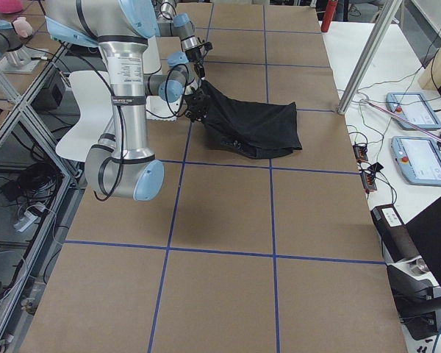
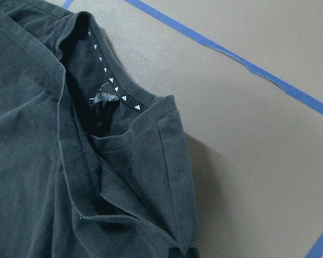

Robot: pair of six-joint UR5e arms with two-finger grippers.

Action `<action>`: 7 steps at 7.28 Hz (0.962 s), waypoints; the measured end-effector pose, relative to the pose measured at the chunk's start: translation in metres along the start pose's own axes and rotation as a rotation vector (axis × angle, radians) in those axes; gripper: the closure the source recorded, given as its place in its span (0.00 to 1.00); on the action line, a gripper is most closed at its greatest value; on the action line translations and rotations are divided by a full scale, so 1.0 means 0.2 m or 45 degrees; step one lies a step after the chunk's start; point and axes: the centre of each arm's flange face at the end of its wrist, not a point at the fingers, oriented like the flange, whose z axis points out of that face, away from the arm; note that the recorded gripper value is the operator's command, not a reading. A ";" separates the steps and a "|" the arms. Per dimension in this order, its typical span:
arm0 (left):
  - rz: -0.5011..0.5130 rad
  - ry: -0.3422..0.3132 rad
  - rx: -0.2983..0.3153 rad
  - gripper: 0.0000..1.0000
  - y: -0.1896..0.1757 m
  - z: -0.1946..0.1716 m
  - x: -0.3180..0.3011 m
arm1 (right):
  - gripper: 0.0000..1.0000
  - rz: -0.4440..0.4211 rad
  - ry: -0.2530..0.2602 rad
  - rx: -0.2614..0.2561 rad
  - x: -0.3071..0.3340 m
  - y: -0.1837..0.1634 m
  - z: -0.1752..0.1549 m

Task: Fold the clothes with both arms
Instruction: 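Lift the near edge with both grippers and fold it over toward the far edge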

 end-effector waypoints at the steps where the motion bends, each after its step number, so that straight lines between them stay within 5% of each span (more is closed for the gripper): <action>1: -0.019 0.036 -0.009 1.00 -0.01 -0.07 0.06 | 1.00 0.012 -0.003 -0.017 0.00 -0.03 -0.05; 4: -0.037 0.126 0.088 1.00 -0.38 -0.12 0.30 | 1.00 0.073 0.000 -0.079 -0.20 -0.25 -0.14; 7: -0.054 0.090 0.205 1.00 -0.78 0.15 0.53 | 1.00 0.076 0.026 -0.074 -0.68 -0.55 0.02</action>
